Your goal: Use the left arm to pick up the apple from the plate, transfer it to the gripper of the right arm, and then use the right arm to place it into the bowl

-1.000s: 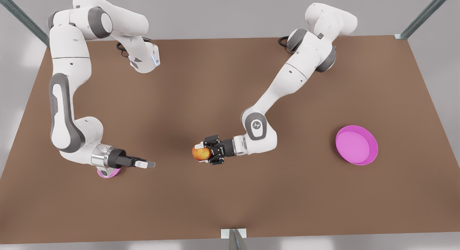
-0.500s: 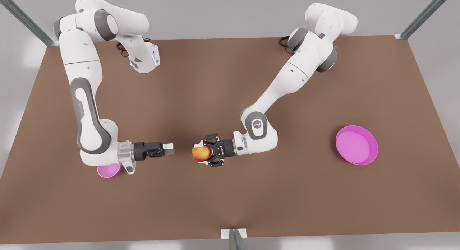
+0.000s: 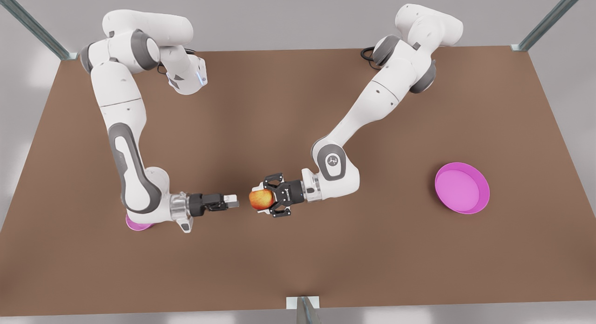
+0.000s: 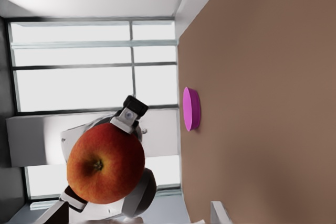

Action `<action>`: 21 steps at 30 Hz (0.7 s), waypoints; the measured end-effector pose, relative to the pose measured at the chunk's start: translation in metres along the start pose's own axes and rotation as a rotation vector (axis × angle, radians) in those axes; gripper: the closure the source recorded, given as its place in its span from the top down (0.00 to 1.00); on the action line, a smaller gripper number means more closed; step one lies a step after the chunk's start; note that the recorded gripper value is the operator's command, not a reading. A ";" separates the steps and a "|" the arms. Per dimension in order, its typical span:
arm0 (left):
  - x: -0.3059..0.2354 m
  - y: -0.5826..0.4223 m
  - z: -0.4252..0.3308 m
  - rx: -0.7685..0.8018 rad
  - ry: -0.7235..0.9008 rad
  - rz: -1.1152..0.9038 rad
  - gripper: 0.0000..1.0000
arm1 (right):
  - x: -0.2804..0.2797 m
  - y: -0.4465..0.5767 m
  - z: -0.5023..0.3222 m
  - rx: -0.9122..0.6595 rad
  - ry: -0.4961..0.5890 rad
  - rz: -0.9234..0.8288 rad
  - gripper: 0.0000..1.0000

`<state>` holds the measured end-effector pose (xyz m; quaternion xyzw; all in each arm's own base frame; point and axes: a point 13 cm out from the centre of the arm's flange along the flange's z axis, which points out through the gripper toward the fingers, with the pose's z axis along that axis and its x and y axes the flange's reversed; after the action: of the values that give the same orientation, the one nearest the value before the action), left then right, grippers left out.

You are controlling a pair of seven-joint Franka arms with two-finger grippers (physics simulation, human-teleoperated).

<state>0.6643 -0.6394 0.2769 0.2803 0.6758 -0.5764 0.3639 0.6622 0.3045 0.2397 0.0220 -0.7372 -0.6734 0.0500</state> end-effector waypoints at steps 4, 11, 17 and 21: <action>0.000 0.000 0.000 -0.001 0.000 0.013 0.78 | -0.009 0.014 0.009 -0.021 -0.005 -0.045 1.00; 0.002 0.000 0.001 -0.001 0.002 0.034 0.78 | -0.010 0.040 0.040 -0.035 0.017 -0.096 1.00; 0.002 -0.001 0.001 0.000 0.002 0.053 0.78 | -0.009 0.040 0.065 -0.027 0.018 -0.092 1.00; 0.003 0.000 0.002 -0.001 0.003 0.062 0.78 | -0.009 0.045 0.078 -0.025 0.015 -0.093 1.00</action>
<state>0.6626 -0.6411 0.2742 0.3020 0.6675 -0.5642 0.3807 0.6649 0.3866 0.2776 0.0607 -0.7265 -0.6840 0.0246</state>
